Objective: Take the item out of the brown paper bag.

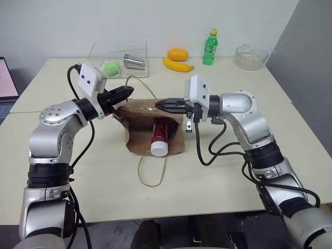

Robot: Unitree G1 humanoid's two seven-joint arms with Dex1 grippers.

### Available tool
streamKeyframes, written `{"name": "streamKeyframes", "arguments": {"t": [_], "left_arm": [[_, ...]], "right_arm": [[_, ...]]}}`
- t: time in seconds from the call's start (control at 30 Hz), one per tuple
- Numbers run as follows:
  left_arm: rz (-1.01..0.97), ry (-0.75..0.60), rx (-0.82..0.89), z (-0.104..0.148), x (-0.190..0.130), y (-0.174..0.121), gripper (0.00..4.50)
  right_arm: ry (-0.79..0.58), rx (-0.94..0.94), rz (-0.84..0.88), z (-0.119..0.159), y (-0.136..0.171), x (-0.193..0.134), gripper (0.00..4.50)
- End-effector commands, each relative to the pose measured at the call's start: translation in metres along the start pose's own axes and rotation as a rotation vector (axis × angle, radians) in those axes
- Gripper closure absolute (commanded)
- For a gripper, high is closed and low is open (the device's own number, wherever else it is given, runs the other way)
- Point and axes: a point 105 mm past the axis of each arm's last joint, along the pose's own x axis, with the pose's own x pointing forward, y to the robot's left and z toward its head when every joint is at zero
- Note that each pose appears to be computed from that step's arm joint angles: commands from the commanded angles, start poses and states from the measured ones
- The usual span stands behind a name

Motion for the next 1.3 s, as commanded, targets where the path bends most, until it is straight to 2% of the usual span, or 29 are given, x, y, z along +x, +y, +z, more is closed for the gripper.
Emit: {"name": "streamKeyframes", "arguments": {"t": [0.03, 0.13, 0.37, 0.5, 0.73, 1.03, 1.17, 1.3], "left_arm": [[0.010, -0.037, 0.051, 0.017, -0.002, 0.004, 4.50], [0.012, -0.037, 0.052, 0.017, -0.003, 0.005, 4.50], [0.010, -0.032, 0.052, 0.016, -0.003, 0.005, 4.50], [0.008, -0.030, 0.052, 0.016, -0.003, 0.004, 4.50], [0.006, -0.027, 0.052, 0.015, -0.003, 0.004, 4.50], [0.000, -0.027, 0.053, 0.015, -0.001, 0.003, 4.50], [-0.002, -0.025, 0.054, 0.015, -0.002, 0.003, 4.50], [-0.003, -0.024, 0.056, 0.015, -0.001, 0.003, 4.50]], "right_arm": [[-0.003, -0.072, -0.024, 0.011, -0.001, -0.002, 4.49], [0.054, -0.181, 0.079, -0.001, 0.027, -0.006, 3.92], [0.161, -0.359, 0.140, -0.022, 0.050, 0.013, 1.47], [0.260, -0.449, 0.149, -0.038, 0.055, 0.030, 1.47], [0.471, -0.810, 0.206, -0.054, 0.034, 0.037, 1.47], [0.447, -0.892, 0.400, -0.046, 0.051, 0.038, 1.47], [0.460, -0.932, 0.406, -0.042, 0.046, 0.038, 1.47], [0.509, -0.979, 0.429, -0.052, 0.041, 0.039, 1.47]]}}
